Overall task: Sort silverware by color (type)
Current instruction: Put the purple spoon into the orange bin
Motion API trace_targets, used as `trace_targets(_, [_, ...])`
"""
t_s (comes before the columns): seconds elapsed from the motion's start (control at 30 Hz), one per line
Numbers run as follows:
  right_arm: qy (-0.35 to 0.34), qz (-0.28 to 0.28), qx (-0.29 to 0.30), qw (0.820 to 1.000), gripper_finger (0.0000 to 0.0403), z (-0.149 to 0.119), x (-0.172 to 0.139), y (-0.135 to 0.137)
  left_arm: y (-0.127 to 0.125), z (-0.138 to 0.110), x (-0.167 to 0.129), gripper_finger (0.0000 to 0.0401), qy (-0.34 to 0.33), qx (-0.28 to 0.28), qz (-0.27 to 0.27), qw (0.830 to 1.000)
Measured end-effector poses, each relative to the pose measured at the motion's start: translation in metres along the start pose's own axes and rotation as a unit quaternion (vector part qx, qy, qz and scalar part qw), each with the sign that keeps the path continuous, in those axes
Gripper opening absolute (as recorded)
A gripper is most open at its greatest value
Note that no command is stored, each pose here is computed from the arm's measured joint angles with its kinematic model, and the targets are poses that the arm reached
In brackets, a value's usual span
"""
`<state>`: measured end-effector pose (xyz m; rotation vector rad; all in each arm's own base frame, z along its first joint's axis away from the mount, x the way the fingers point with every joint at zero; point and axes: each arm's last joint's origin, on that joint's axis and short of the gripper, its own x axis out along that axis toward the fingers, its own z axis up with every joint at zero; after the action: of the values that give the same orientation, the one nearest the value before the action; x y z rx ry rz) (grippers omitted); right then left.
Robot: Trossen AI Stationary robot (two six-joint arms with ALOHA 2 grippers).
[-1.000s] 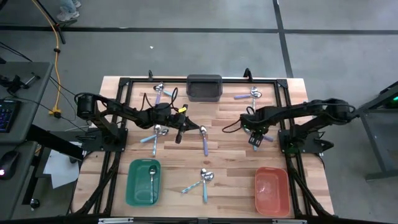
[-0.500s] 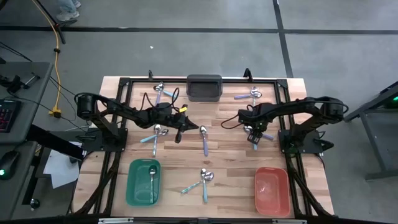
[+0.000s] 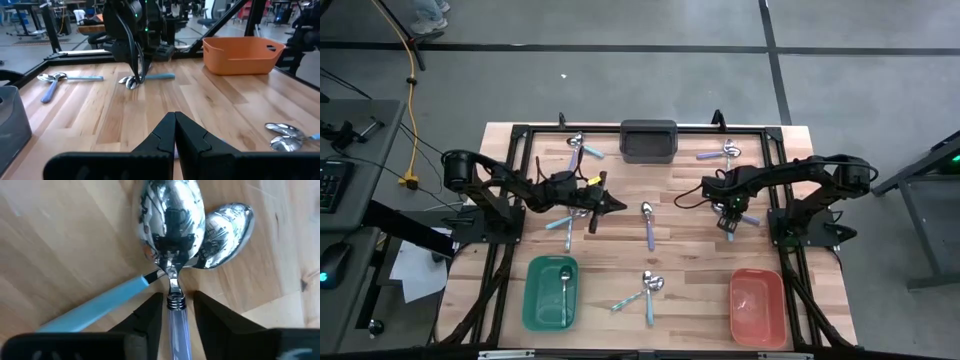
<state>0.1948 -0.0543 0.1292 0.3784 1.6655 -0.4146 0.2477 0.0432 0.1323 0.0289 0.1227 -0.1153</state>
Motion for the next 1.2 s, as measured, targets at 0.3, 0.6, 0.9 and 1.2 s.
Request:
trace_targets(0.3, [0.001, -0.001, -0.001, 1.000, 0.0010, 0.001, -0.002, 0.000, -0.005, -0.002, -0.001, 0.0000, 0.001, 0.001, -0.004, 1.000])
trace_targets(0.6, [-0.015, -0.007, 0.029, 0.999, 0.0016, 0.004, -0.037, 0.005, -0.012, -0.001, 0.001, 0.0000, 0.001, 0.013, -0.015, 1.000])
trace_targets(0.9, [-0.047, 0.033, 0.071, 0.996, 0.0010, -0.007, -0.093, 0.020, -0.014, 0.000, 0.001, 0.0000, -0.005, 0.004, -0.016, 1.000])
trace_targets(1.2, [-0.102, 0.077, 0.095, 0.987, 0.0011, -0.028, -0.132, 0.051, -0.017, 0.000, 0.003, 0.0000, -0.005, 0.018, -0.004, 1.000])
